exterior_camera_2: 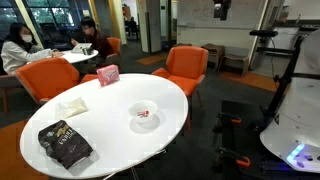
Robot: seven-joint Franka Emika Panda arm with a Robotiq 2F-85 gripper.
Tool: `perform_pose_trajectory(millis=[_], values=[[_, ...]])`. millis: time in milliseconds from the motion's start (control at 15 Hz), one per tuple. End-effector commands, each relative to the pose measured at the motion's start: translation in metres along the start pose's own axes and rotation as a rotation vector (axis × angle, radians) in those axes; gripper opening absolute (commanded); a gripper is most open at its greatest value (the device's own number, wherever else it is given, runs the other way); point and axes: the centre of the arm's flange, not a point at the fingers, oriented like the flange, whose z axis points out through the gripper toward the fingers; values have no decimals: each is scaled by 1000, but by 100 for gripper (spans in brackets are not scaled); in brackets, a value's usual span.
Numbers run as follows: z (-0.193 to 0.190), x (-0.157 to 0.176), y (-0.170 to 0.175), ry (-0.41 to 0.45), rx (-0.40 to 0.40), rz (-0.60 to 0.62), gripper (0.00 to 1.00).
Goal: Get the marker from the white bowl and put it on the table
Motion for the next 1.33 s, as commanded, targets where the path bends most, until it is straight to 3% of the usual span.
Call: perform_pose_trajectory(millis=[0, 533, 1000, 1267], values=[[0, 0, 0, 0, 0, 0, 100], [1, 6, -1, 3, -1, -8, 100], [28, 94, -54, 53, -85, -374, 100], [68, 143, -83, 4, -112, -608, 100]])
